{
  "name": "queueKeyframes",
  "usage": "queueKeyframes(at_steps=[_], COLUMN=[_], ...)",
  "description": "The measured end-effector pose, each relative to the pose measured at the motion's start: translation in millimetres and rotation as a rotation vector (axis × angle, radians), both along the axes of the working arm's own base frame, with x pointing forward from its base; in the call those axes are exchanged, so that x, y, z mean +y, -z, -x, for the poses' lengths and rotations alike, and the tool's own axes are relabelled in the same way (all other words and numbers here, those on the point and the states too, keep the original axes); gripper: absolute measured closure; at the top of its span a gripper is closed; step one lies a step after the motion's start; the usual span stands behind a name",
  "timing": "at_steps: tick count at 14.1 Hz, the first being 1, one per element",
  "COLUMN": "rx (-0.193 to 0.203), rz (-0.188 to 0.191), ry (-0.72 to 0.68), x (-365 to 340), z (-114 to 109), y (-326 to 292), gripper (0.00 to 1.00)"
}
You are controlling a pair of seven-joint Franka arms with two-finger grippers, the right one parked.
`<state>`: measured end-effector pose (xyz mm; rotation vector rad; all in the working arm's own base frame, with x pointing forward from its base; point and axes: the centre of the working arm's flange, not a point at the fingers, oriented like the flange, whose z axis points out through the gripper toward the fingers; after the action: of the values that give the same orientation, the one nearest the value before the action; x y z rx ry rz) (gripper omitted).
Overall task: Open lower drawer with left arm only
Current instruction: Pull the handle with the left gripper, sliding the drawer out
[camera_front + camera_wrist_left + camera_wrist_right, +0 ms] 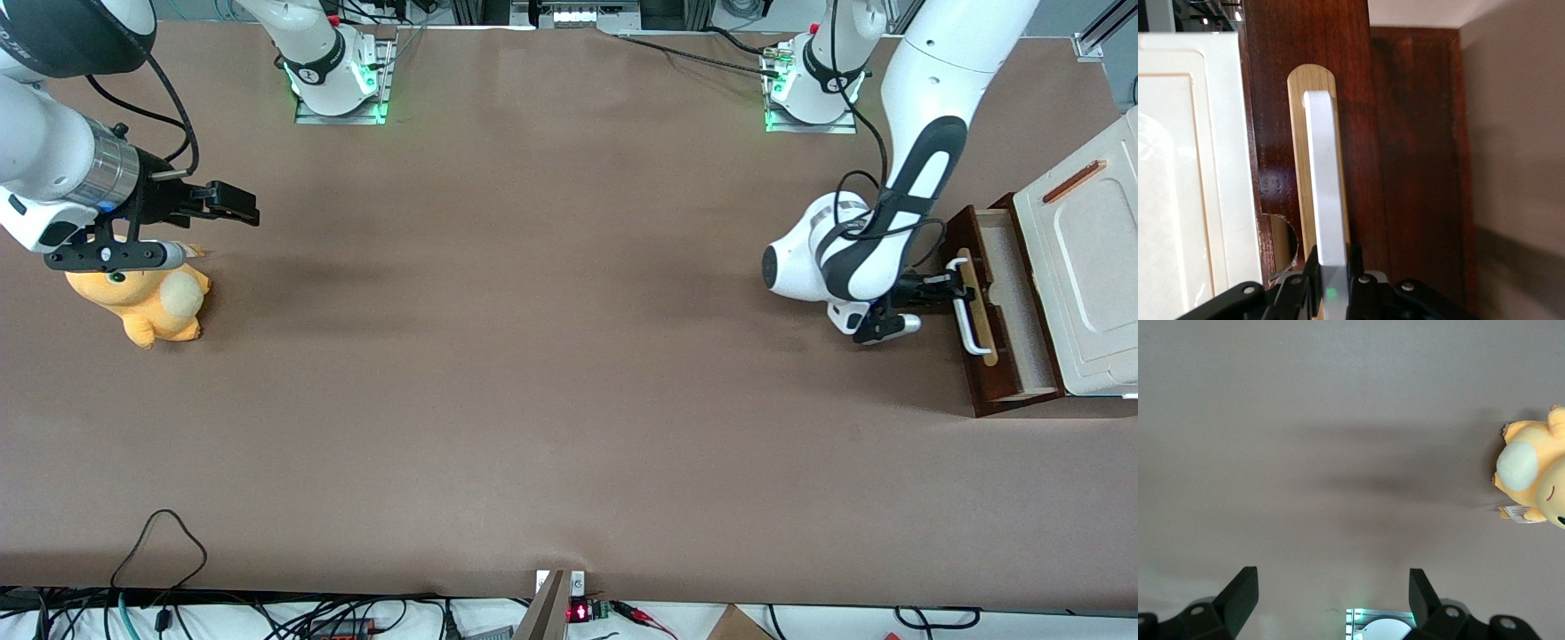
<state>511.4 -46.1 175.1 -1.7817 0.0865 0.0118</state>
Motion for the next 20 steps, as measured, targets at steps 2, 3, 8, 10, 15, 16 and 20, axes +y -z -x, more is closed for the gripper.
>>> queueKeyframes(at_steps=[2, 3, 8, 10, 15, 16, 20], rx=[-0.010, -0.017, -0.042, -0.042, -0.008, -0.007, -0.010], rz=[0.048, 0.076, 0.183, 0.188, 0.190, 0.190, 0.192], ry=[0.015, 0.023, 0.025, 0.022, 0.018, 0.016, 0.010], x=[-36.8, -56.5, -124.5, -126.2, -119.9, -118.3, -115.8], z=[-0.6, -0.7, -1.2, -1.5, -4.7, -5.5, -7.5], y=[-4.9, -8.3, -25.8, -26.7, -27.0, -27.2, -28.1], gripper=[0.81, 0.81, 0.81, 0.81, 0.35, 0.24, 0.00])
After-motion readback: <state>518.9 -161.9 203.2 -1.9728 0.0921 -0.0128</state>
